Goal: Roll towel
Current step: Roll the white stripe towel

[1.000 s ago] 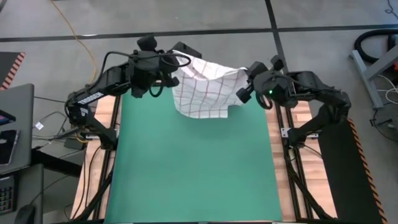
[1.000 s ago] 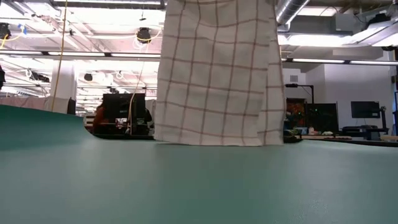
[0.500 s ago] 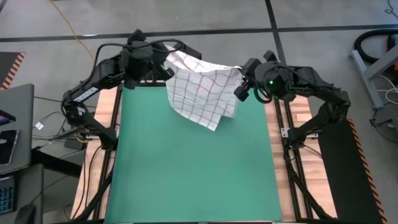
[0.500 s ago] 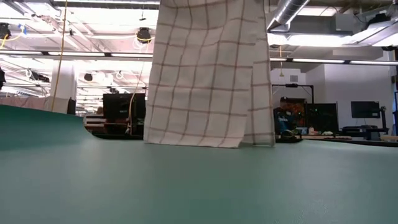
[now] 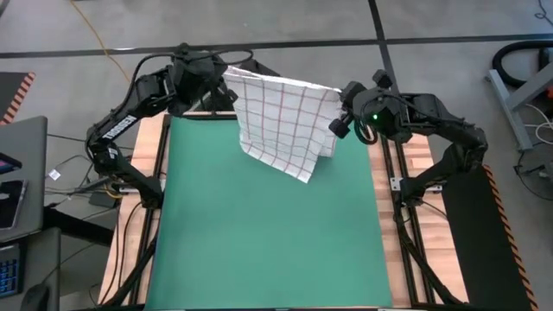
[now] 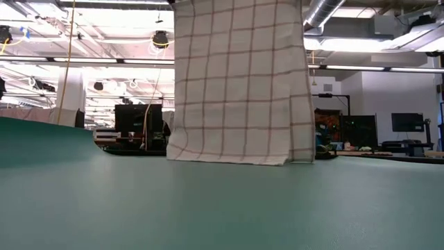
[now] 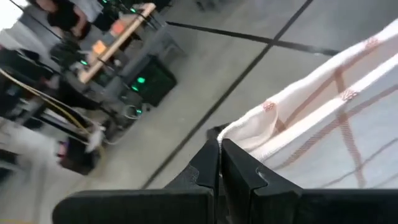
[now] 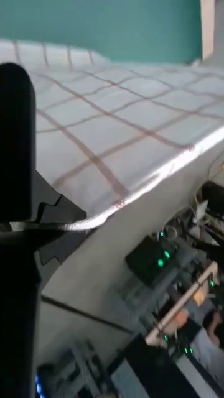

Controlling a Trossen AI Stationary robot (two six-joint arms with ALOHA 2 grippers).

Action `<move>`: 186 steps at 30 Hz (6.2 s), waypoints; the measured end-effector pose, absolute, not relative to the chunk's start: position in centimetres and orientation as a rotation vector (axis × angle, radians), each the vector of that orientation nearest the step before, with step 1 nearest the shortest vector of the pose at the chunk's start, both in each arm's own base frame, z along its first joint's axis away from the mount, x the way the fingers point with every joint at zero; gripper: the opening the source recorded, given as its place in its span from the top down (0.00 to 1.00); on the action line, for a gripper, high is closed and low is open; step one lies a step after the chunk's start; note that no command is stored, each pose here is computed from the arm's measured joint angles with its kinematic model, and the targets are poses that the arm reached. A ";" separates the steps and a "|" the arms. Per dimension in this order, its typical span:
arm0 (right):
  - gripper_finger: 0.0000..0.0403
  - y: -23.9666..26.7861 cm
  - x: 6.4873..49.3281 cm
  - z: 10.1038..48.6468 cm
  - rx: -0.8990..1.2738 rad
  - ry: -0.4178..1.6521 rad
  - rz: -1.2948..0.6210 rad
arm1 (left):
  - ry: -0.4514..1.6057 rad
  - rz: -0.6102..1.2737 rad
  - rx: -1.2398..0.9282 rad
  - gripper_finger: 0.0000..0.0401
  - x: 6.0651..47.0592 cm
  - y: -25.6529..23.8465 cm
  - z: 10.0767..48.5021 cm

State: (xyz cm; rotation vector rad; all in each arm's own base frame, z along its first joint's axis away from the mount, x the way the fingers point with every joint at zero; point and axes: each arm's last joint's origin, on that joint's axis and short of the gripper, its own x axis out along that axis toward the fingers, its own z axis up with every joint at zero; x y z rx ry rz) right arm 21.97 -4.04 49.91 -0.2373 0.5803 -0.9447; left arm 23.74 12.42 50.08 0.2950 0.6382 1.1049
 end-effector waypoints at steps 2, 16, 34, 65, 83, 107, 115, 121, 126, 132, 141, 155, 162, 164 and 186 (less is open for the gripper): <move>0.96 -4.8 22.1 50.3 -0.261 0.567 -0.966 | 0.611 1.083 0.259 1.00 23.7 13.1 50.1; 0.96 -12.1 21.9 53.5 -0.323 0.272 -0.765 | 0.046 1.160 -0.059 1.00 22.4 15.2 53.8; 0.96 -15.2 22.1 51.7 -0.228 0.313 -0.733 | 0.183 1.146 -0.176 1.00 23.2 17.2 50.9; 0.96 0.4 28.7 40.9 -0.093 0.832 -0.062 | 0.993 0.908 -0.225 1.00 26.4 4.6 37.9; 0.96 7.2 29.9 29.6 0.070 0.914 -0.024 | 1.106 0.773 -0.386 0.92 27.5 -1.8 25.4; 0.96 6.9 32.1 25.0 0.009 0.915 0.030 | 0.930 0.429 -0.182 0.75 23.1 -8.8 25.7; 0.96 6.9 32.2 25.1 0.016 0.909 0.030 | 0.902 0.303 -0.083 0.75 21.2 -11.0 20.3; 0.96 6.9 32.2 25.0 0.015 0.911 0.031 | 0.920 0.248 -0.132 0.75 20.8 -11.2 18.8; 0.96 7.0 32.2 25.0 0.016 0.911 0.032 | 0.897 0.102 -0.091 0.75 20.8 -12.3 18.7; 0.96 7.0 32.1 25.0 0.016 0.912 0.032 | 0.996 0.127 0.022 0.75 20.3 -12.0 17.2; 0.96 6.9 32.1 25.0 0.017 0.915 0.029 | 1.060 0.094 0.120 0.76 20.5 -12.2 15.7; 0.96 6.8 32.1 25.0 0.025 0.919 0.023 | 1.086 0.118 0.162 0.81 20.9 -11.7 14.9; 0.96 6.8 32.1 25.0 0.032 0.919 0.018 | 1.087 0.091 0.153 0.97 21.1 -11.5 14.8; 0.96 6.8 32.1 25.0 0.032 0.920 0.018 | 1.108 0.113 0.118 0.99 21.0 -11.2 14.7; 0.96 6.3 34.0 26.2 -0.093 0.700 0.082 | 0.646 0.706 -0.281 1.00 21.1 -7.1 25.8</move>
